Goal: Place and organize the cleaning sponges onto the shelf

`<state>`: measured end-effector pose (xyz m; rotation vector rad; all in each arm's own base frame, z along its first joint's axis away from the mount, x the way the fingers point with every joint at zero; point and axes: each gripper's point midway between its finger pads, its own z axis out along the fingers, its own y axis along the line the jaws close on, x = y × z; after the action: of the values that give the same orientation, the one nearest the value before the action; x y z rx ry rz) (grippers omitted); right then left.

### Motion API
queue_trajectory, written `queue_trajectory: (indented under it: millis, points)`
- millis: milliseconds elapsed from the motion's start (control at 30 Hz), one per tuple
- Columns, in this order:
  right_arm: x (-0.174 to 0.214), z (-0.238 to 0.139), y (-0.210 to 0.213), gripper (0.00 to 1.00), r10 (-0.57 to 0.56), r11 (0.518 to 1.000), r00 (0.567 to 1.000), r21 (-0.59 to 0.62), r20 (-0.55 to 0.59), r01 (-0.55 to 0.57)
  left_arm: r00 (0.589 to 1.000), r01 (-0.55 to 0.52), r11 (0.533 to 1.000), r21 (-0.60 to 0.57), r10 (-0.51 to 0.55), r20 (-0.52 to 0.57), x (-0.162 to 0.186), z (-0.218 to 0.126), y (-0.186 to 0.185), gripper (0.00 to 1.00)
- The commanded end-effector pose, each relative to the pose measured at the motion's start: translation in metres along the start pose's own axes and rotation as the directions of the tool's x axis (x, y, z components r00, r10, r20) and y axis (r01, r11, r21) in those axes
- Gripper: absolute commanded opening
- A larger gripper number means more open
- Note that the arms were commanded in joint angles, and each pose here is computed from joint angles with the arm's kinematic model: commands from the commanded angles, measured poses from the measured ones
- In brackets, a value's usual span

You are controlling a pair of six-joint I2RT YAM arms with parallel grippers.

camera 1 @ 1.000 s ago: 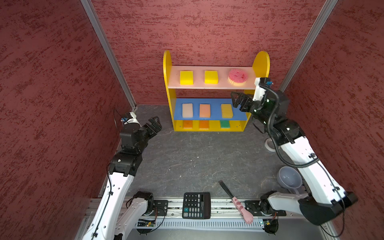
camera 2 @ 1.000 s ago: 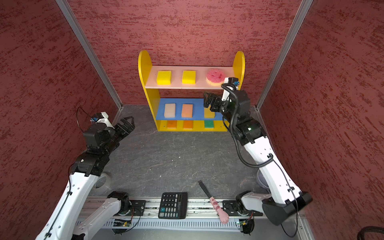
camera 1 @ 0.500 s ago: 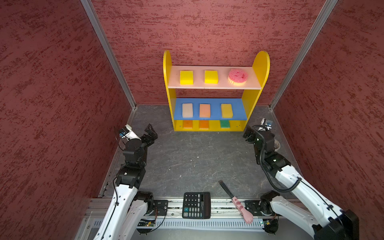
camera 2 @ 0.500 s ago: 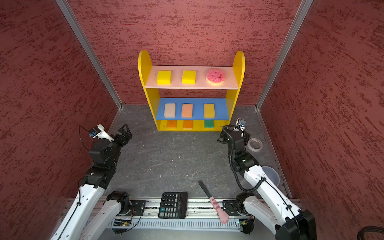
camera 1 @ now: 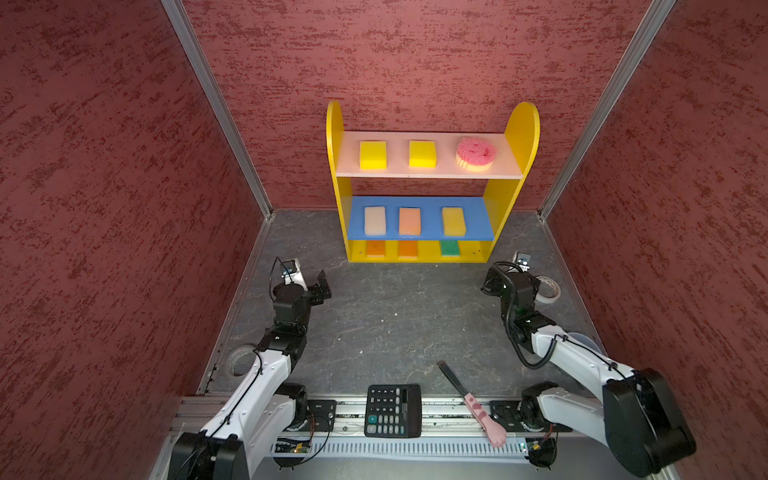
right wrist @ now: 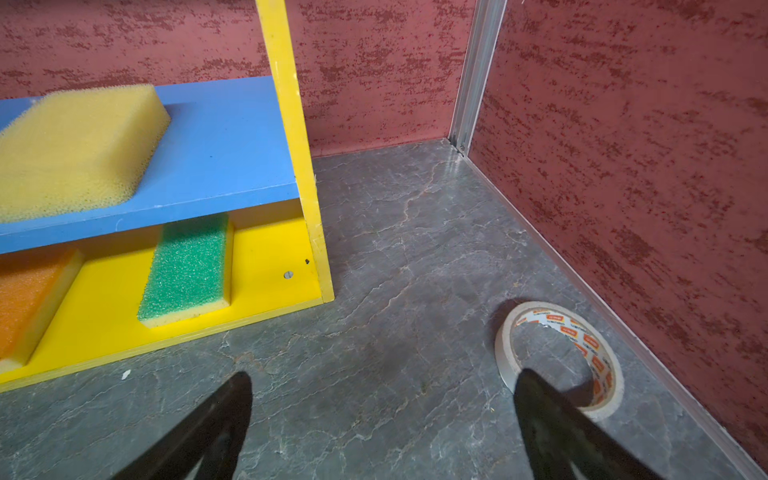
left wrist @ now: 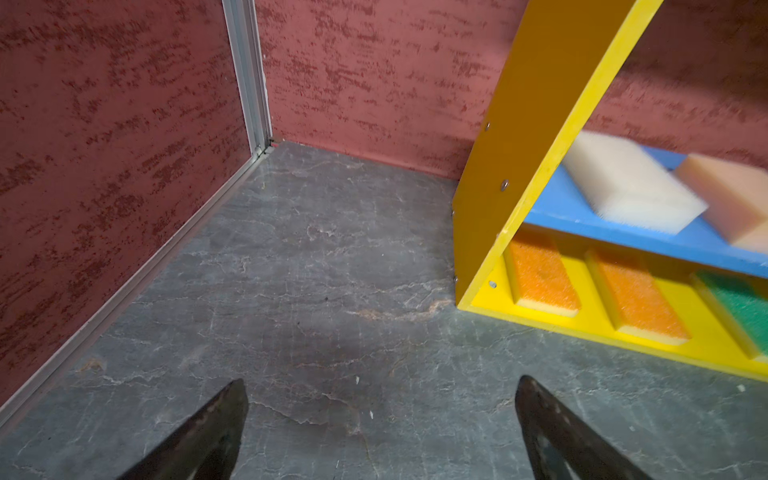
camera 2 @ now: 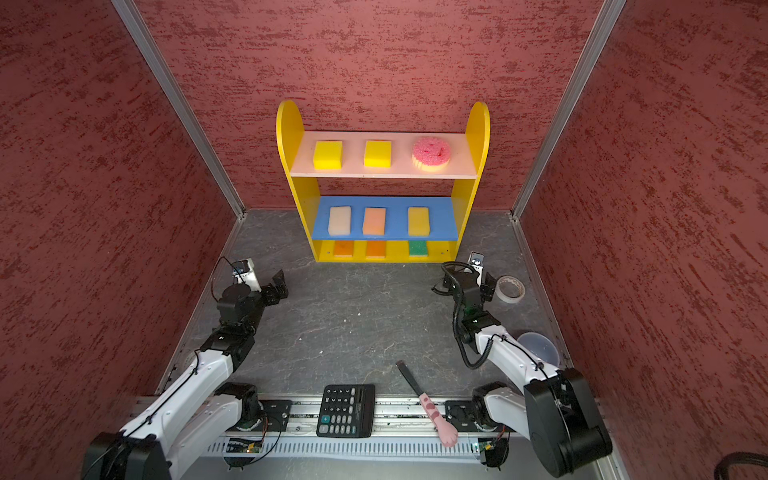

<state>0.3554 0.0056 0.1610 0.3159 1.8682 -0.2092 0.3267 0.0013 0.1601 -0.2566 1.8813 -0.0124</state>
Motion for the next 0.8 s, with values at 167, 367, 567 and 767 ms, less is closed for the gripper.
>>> queue_trajectory:
  millis: [167, 367, 567, 767]
  points:
    - [-0.031, 0.021, -0.008, 0.99, 0.055, 0.998, 0.994, -0.003, 0.099, -0.055, 0.995, -0.097, 0.995, -0.020, 0.097, -0.008, 0.015, 0.041, 0.003, 0.99]
    - [-0.035, 0.036, -0.017, 0.99, 0.089, 0.996, 0.990, -0.022, 0.107, -0.087, 0.996, -0.092, 0.991, 0.102, 0.093, -0.008, 0.007, 0.070, -0.011, 0.99]
    - [-0.014, 0.044, -0.043, 0.99, 0.109, 0.994, 0.988, 0.001, 0.106, -0.109, 0.992, -0.104, 0.983, 0.153, 0.113, -0.053, 0.008, 0.091, -0.012, 0.99]
    - [-0.005, 0.045, -0.047, 0.99, 0.088, 0.996, 0.986, -0.028, 0.144, -0.085, 0.994, -0.053, 0.992, 0.111, 0.042, 0.103, 0.017, 0.076, 0.010, 0.99]
